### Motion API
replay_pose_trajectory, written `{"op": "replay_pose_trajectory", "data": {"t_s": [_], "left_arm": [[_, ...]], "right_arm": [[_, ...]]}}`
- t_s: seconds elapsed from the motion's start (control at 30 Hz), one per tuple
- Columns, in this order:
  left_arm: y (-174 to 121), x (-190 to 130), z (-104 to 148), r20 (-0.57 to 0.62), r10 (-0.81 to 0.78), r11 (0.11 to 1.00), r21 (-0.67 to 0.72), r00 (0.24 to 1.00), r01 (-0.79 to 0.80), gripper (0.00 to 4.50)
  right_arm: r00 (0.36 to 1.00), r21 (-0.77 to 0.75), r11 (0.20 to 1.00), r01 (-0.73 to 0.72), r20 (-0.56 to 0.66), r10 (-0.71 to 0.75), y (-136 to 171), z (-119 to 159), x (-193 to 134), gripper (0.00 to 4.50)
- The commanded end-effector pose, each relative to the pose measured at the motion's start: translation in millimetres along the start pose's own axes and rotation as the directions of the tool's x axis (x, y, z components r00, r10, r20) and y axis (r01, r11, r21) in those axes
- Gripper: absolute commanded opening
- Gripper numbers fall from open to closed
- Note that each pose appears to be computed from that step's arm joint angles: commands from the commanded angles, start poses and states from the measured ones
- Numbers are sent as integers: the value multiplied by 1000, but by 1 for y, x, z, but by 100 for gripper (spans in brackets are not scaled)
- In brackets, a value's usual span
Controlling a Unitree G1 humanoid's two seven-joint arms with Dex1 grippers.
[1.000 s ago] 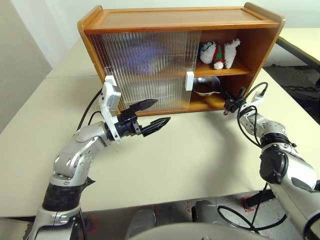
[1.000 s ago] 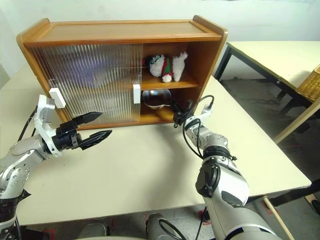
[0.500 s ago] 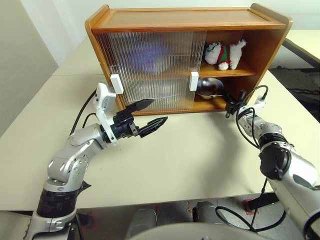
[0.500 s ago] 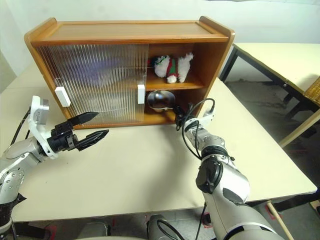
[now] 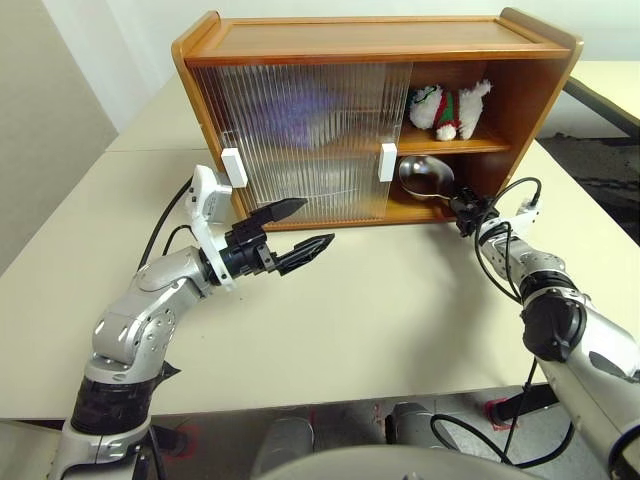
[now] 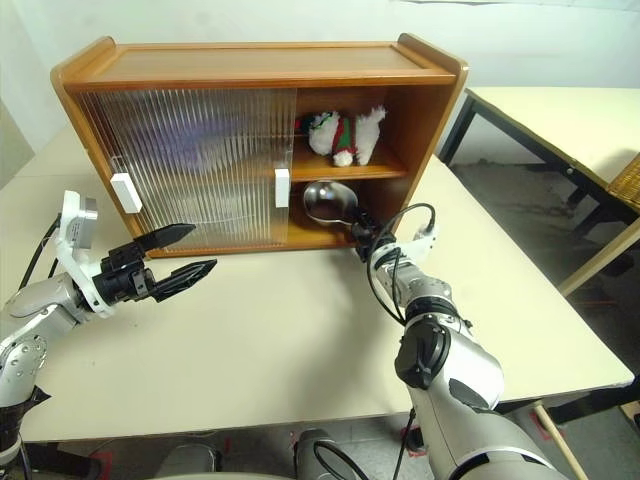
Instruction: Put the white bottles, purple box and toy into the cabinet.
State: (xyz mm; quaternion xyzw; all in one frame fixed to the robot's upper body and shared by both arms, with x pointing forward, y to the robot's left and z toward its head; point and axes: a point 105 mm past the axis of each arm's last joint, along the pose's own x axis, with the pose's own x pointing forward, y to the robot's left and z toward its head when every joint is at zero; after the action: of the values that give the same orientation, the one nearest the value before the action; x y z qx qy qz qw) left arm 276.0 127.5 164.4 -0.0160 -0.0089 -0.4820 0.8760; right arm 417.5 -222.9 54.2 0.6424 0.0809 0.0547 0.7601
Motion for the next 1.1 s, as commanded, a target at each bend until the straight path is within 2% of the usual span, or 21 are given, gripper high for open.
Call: {"op": "replay_pose_trajectory", "data": {"t_s": [0.03, 0.07, 0.1, 0.3, 0.6, 0.7, 0.77, 0.83, 0.9, 1.0, 1.1], "left_arm": [[-2, 3, 1, -3, -21, 1000, 7, 1000, 21, 450], [-2, 3, 1, -3, -22, 1000, 7, 1000, 22, 450], [-2, 4, 1, -2, -24, 1000, 6, 1000, 24, 450], [-2, 8, -1, 1, -46, 999, -2, 999, 46, 450], [-1, 16, -2, 4, -82, 997, -7, 997, 82, 450], [0, 17, -2, 4, -91, 996, -9, 996, 91, 450], [1, 17, -3, 2, -97, 995, -9, 995, 97, 450], [2, 17, -3, 1, -100, 995, -10, 995, 100, 450], [2, 17, -4, 1, -102, 995, -11, 995, 102, 450], [2, 18, -4, 1, -106, 994, -13, 994, 106, 450], [2, 18, -5, 1, -107, 994, -15, 994, 107, 450]], "right_arm": [[1000, 5, 1000, 17, 21, -17, -6, 7, -5, 376], [1000, 6, 1000, 13, 23, -13, -5, 8, -5, 421], [1000, 8, 1000, 7, 22, -7, -4, 10, -6, 446], [999, 32, 999, -38, 0, 38, -3, 18, -16, 446], [976, 53, 986, -161, -139, 166, 9, 15, -45, 446], [959, 4, 979, -204, -202, 200, 18, 8, -57, 446], [946, -123, 966, -227, -262, 189, 25, -2, -68, 446], [944, -412, 880, -236, -313, 106, 25, -18, -78, 446], [932, -593, 759, -269, -359, 51, 22, -34, -87, 446], [925, -740, 585, -330, -377, 45, 23, -43, -95, 446], [904, -830, 371, -417, -422, 71, 32, -58, -98, 446]]}}
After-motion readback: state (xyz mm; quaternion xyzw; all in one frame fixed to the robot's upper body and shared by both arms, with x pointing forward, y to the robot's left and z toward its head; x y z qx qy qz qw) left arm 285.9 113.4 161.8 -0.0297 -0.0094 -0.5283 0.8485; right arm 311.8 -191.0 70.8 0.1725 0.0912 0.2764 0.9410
